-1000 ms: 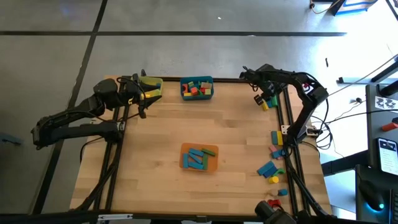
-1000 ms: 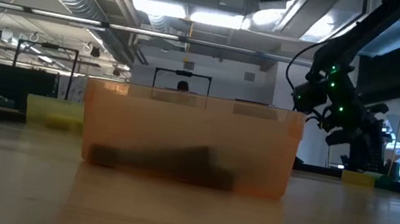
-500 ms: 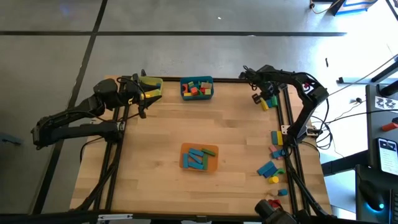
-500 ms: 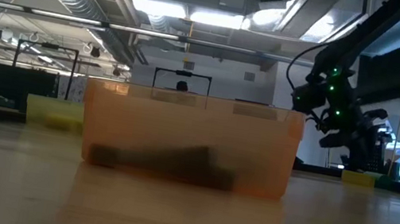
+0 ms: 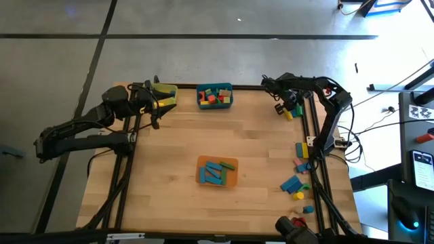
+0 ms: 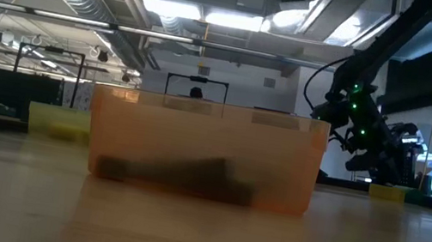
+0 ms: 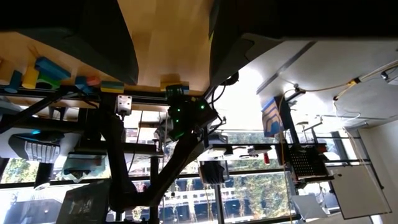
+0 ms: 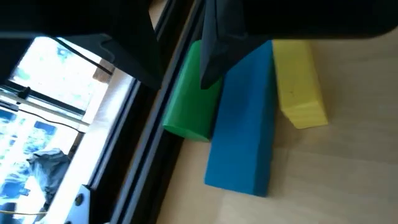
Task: Sort blocks by size
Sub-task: Put the green cylindrical block into the yellow bin
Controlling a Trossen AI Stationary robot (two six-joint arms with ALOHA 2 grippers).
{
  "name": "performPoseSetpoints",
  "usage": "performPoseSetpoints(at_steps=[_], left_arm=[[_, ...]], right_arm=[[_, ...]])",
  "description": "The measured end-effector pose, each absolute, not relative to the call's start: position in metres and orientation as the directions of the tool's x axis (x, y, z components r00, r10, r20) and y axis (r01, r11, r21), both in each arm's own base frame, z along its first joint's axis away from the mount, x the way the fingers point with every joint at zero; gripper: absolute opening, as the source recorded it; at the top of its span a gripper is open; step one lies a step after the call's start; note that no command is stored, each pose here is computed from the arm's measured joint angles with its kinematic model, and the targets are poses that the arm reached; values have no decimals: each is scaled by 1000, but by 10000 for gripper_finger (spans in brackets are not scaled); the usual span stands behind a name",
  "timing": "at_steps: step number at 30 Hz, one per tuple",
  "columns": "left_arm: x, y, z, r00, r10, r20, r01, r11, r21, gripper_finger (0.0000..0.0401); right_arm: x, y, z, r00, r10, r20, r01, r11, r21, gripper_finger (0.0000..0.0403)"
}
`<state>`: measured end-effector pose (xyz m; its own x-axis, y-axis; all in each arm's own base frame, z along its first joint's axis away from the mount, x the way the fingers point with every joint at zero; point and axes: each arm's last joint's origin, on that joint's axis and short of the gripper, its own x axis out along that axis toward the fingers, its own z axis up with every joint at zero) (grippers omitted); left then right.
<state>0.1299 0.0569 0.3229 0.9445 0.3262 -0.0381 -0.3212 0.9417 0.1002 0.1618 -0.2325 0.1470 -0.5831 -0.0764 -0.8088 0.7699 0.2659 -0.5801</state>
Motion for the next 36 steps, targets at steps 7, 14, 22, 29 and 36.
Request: performPoseSetpoints(at_steps=[7, 14, 22, 29, 36], left_arm=[[130, 57, 323, 945, 326, -39, -321, 942, 100, 182], [130, 57, 323, 945, 326, -39, -321, 942, 100, 182], [130, 57, 323, 944, 326, -39, -321, 942, 100, 182], [130, 57, 323, 945, 326, -40, -321, 942, 100, 182], [130, 57, 323, 945, 326, -38, -321, 942, 100, 182]], right_arm=[[162, -233, 139, -608, -64, -791, 753, 269, -600, 108], [162, -232, 137, -597, -58, -800, 762, 270, -588, 108], [161, -231, 132, -599, -76, -797, 758, 267, -595, 108], [161, -231, 128, -601, -70, -796, 754, 280, -594, 108], [162, -229, 128, -571, -21, -821, 770, 335, -544, 108]])
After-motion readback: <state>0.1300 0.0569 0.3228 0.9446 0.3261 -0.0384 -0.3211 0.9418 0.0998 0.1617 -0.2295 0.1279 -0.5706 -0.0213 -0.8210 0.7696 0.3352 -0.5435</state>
